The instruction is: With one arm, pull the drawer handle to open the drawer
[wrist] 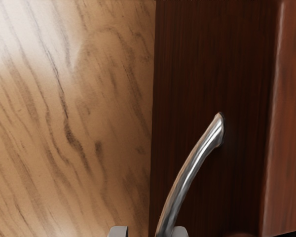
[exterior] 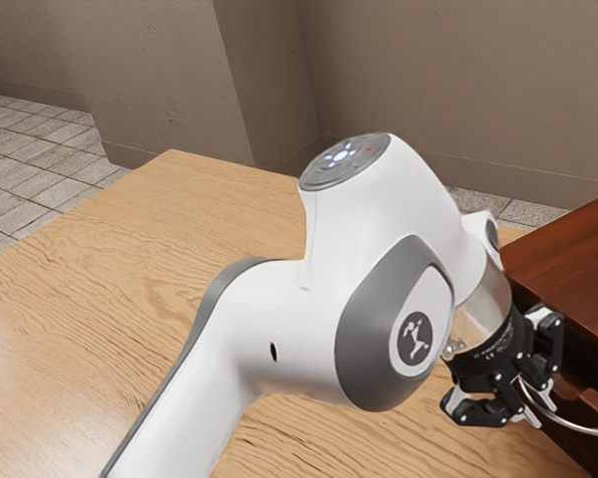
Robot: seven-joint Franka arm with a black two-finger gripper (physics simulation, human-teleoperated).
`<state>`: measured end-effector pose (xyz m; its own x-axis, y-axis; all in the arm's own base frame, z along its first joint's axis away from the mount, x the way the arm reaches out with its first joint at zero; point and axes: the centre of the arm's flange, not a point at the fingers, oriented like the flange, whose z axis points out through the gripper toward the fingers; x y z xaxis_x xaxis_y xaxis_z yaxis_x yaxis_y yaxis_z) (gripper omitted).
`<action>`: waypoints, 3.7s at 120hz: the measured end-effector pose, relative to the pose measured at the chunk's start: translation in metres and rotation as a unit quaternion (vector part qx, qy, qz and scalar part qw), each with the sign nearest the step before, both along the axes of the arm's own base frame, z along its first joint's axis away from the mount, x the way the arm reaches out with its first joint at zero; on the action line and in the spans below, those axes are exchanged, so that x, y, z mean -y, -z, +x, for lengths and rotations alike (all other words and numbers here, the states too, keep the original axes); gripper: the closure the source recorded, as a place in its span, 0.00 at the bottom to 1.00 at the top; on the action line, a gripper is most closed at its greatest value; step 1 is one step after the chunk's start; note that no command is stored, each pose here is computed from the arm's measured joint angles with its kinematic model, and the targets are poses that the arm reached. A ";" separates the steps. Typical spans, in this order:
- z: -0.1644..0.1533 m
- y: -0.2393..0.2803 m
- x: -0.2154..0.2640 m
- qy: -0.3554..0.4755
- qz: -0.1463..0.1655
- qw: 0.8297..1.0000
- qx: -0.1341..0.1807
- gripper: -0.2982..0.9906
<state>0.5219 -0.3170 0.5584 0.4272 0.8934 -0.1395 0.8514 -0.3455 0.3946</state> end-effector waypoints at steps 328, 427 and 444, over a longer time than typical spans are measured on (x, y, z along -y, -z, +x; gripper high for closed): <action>-0.064 -0.003 -0.037 -0.023 -0.001 0.999 -0.030 0.75; -0.084 0.001 -0.040 -0.023 0.002 0.999 -0.040 0.75; -0.089 -0.003 -0.041 -0.026 0.005 0.999 -0.035 0.75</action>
